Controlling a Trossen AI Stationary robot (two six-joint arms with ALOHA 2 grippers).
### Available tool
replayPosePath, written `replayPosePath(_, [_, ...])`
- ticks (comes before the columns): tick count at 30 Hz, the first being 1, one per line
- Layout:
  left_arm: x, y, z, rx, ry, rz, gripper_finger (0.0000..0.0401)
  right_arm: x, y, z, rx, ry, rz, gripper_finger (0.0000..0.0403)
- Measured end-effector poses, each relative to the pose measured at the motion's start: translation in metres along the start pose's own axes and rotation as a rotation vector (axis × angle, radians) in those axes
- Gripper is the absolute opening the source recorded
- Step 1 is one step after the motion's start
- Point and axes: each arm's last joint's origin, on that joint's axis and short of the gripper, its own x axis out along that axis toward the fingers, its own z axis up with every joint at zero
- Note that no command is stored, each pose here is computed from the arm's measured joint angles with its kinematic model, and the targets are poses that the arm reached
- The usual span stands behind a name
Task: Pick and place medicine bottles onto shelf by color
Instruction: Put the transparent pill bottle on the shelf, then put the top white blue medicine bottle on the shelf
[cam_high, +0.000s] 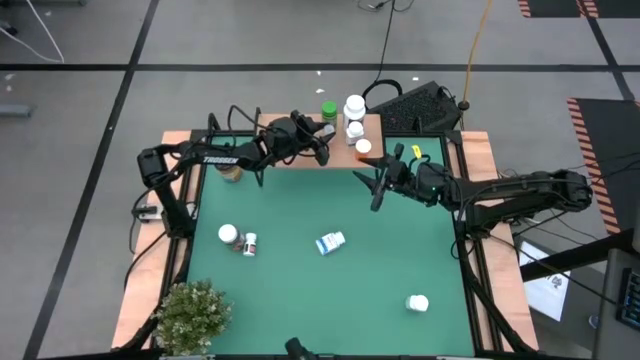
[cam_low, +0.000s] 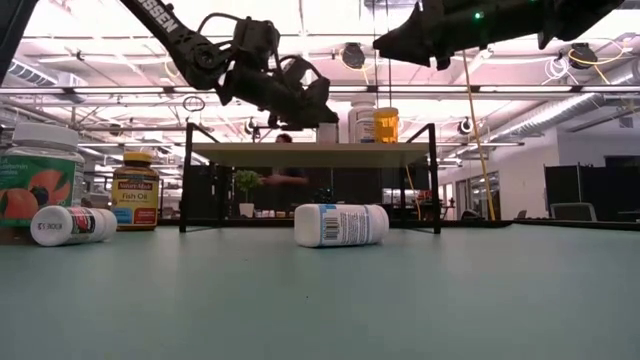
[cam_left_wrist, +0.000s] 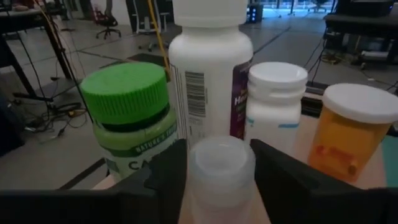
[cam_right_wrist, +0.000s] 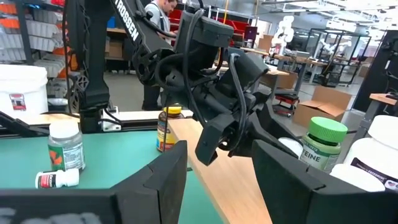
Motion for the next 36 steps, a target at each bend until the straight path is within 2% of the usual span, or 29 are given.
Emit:
replayPosePath(7, [0.000,0.000,-0.002,0.014,0.025,-0.002,0.0246,0.000,0.000,0.000,-0.004,0.005,0.001,0.0174])
replayPosePath(13, [-0.007,-0.004,0.004,0.075,0.049,-0.015,0.0283,0.000,0.000,-0.001,-0.007,0.012,0.003,0.0174])
replayPosePath(24, [-0.050,-0.018,0.047,0.149,0.033,-0.058,0.0296,0.000,0.001,-0.004,-0.012,0.036,0.011,0.0174])
replayPosePath(28, [-0.071,-0.031,0.054,0.189,0.102,-0.087,0.0296,-0.001,0.004,-0.004,-0.017,0.044,0.026,0.0174])
replayPosePath(31, [-0.086,-0.045,0.048,0.228,0.197,-0.123,0.0296,-0.003,0.010,-0.003,-0.024,0.039,0.052,0.0174])
replayPosePath(36, [-0.103,-0.081,0.012,0.223,0.277,-0.231,0.0296,-0.009,0.018,0.002,-0.041,0.010,0.089,0.0174])
